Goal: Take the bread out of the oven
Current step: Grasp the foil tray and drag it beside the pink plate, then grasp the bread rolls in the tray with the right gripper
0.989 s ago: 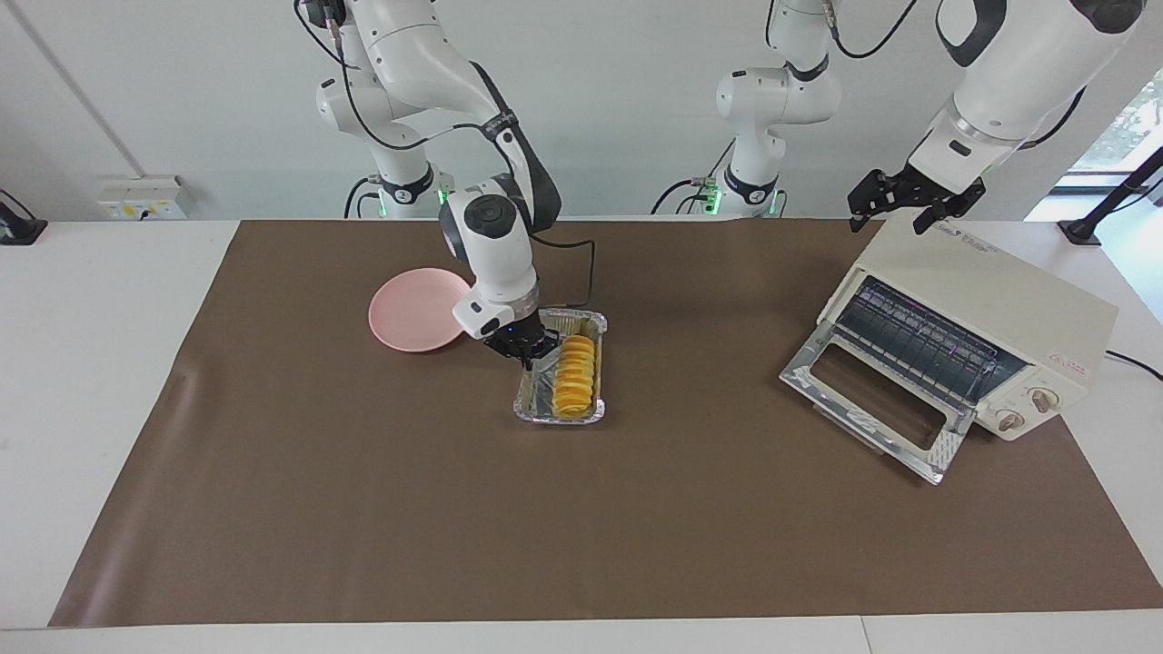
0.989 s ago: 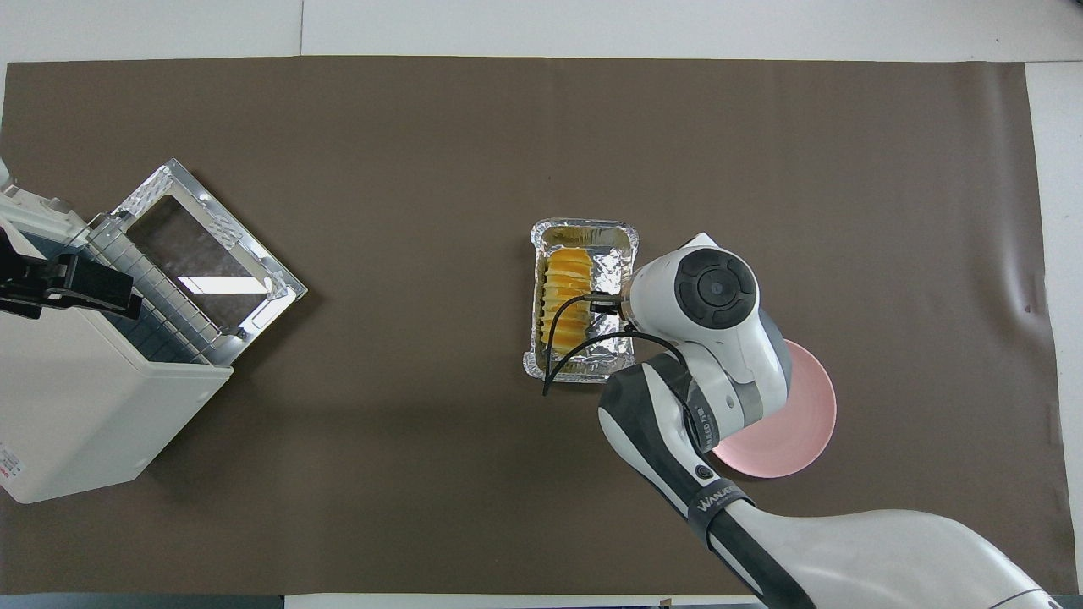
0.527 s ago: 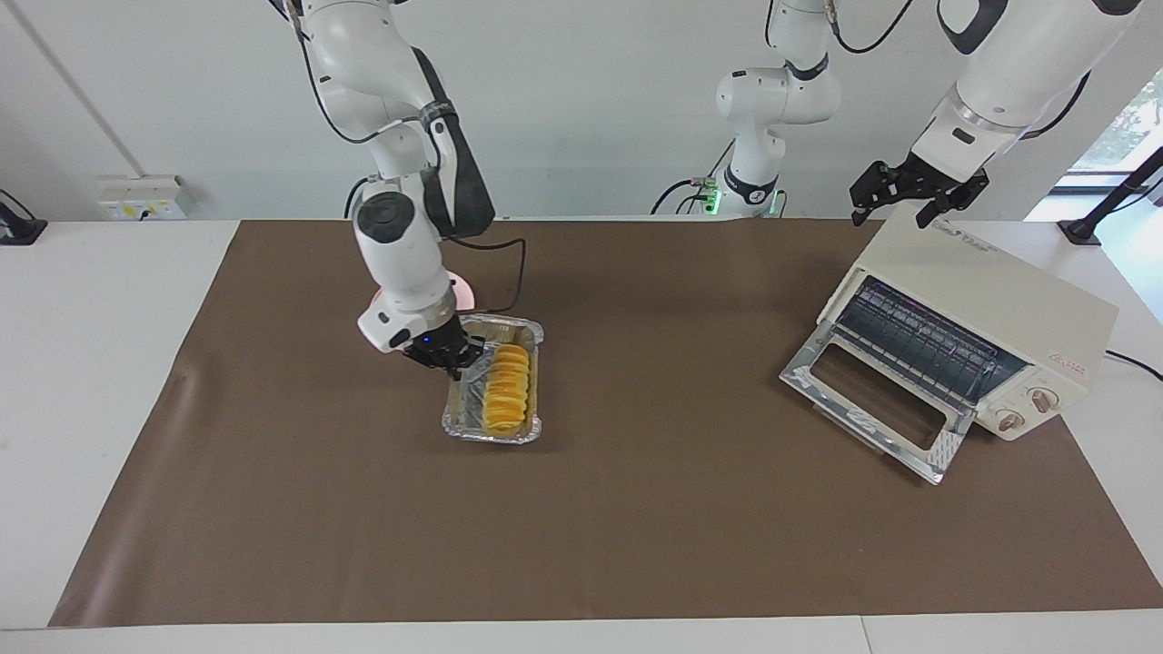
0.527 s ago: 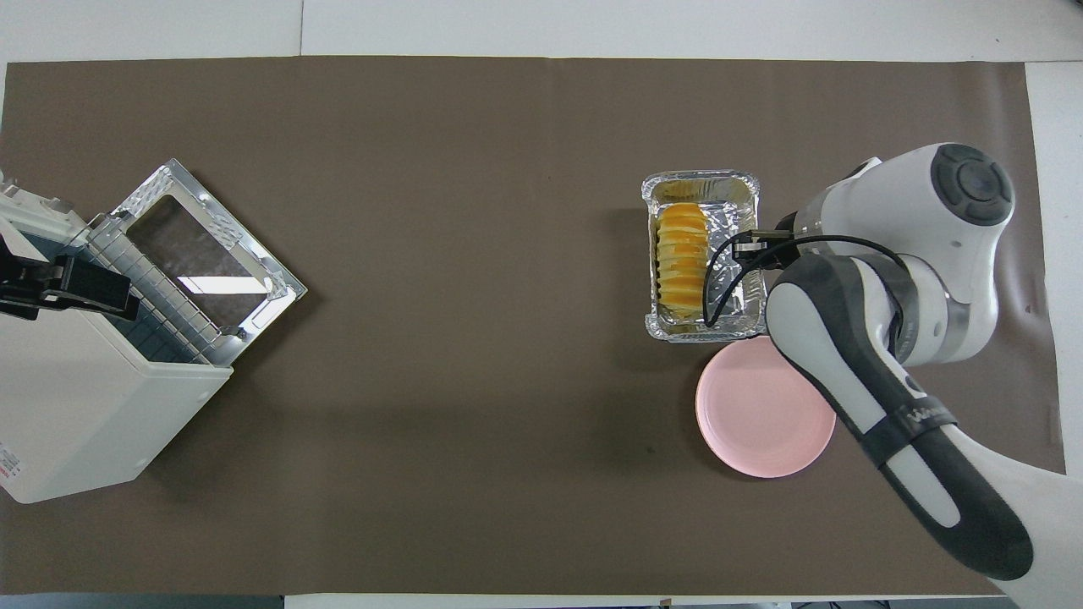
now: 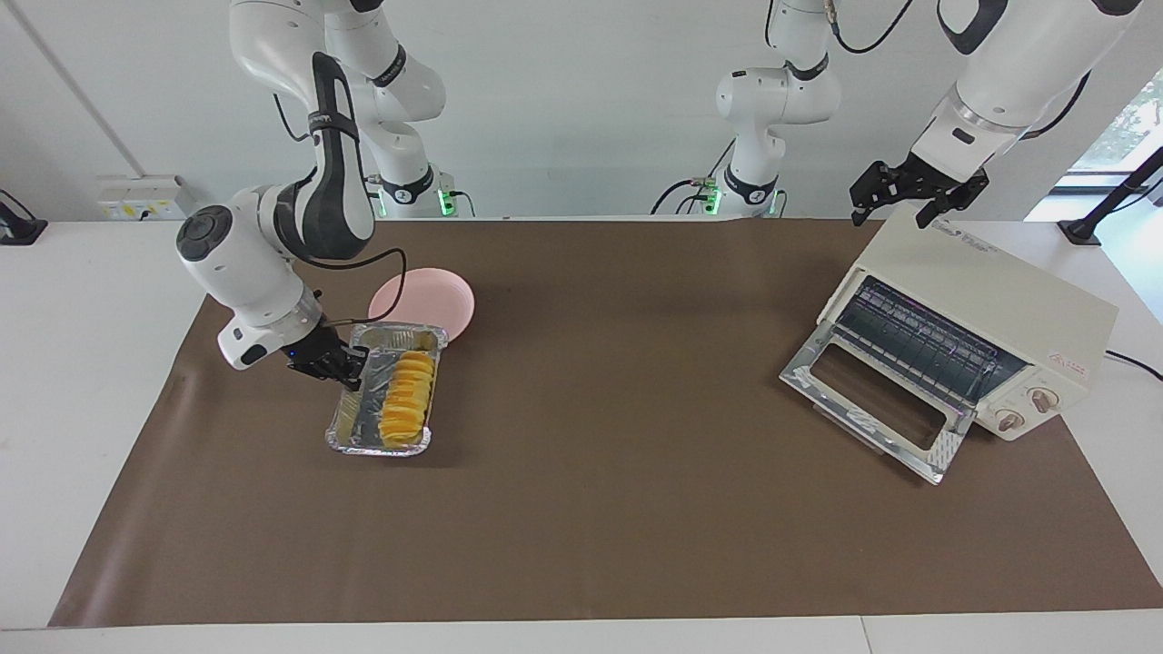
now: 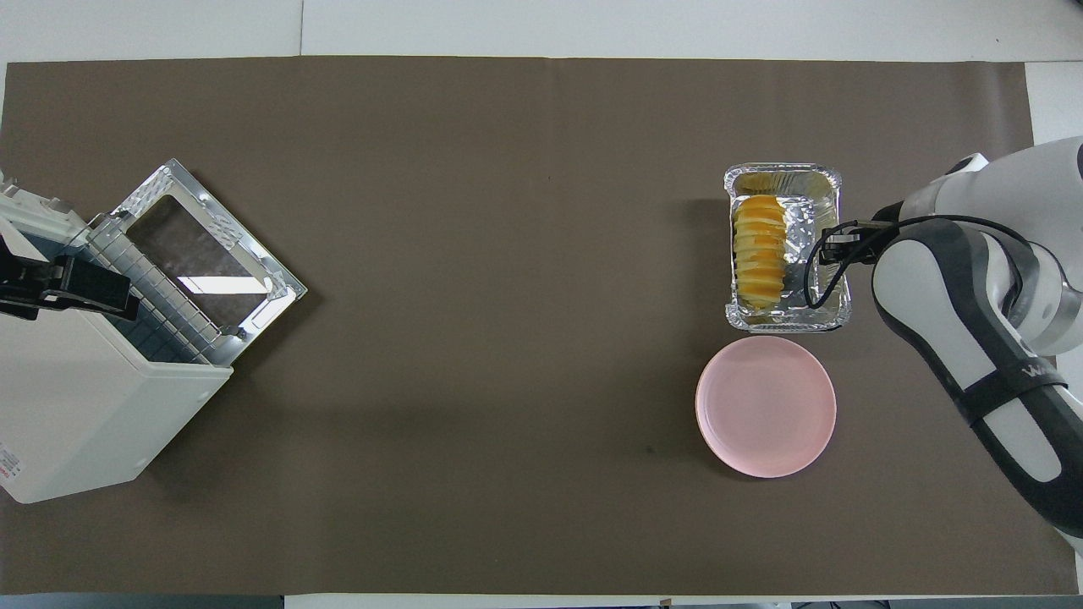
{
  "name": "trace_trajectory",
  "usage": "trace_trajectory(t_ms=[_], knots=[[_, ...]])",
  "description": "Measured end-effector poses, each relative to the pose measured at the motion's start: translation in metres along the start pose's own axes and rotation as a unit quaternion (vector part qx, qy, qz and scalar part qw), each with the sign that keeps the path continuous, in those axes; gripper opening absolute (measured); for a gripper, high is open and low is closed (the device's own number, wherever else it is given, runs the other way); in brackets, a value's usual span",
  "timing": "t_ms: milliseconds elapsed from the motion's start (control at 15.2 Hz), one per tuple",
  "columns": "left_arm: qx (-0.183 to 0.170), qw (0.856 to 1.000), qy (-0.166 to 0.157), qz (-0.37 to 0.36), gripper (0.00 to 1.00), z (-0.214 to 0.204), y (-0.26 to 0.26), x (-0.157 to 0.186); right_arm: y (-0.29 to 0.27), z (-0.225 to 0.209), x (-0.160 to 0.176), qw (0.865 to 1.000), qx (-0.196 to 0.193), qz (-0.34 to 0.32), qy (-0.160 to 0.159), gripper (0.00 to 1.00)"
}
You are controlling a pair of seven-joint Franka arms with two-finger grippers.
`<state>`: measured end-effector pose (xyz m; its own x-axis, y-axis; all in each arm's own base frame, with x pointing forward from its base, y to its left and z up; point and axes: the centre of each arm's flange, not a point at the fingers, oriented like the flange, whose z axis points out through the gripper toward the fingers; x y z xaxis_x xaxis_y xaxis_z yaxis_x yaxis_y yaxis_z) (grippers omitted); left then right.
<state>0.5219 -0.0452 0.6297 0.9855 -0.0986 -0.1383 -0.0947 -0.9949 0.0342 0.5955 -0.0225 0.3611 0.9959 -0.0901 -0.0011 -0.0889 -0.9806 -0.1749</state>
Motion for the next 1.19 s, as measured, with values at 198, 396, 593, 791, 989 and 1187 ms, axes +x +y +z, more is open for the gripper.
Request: trace_trajectory(t_ms=[198,396,593,791,989,1187], knots=[[0.000,1.000,0.000,0.000,1.00,0.000,0.000,0.000,0.010,0.012,-0.002,1.000,0.002,0.001,-0.006,0.02],[0.000,1.000,0.000,0.000,1.00,0.000,0.000,0.000,0.008,0.024,-0.005,1.000,0.023,0.008,-0.004,0.02],[0.000,1.000,0.000,0.000,1.00,0.000,0.000,0.000,0.003,0.030,-0.006,1.000,0.026,0.005,0.000,0.02],[0.000,1.000,0.000,0.000,1.00,0.000,0.000,0.000,0.005,0.042,-0.011,1.000,0.022,0.001,0.007,0.02],[0.000,1.000,0.000,0.000,1.00,0.000,0.000,0.000,0.007,0.050,-0.013,1.000,0.020,0.002,0.004,0.02],[0.000,1.000,0.000,0.000,1.00,0.000,0.000,0.000,0.006,0.048,-0.012,1.000,0.021,0.000,0.005,0.26]])
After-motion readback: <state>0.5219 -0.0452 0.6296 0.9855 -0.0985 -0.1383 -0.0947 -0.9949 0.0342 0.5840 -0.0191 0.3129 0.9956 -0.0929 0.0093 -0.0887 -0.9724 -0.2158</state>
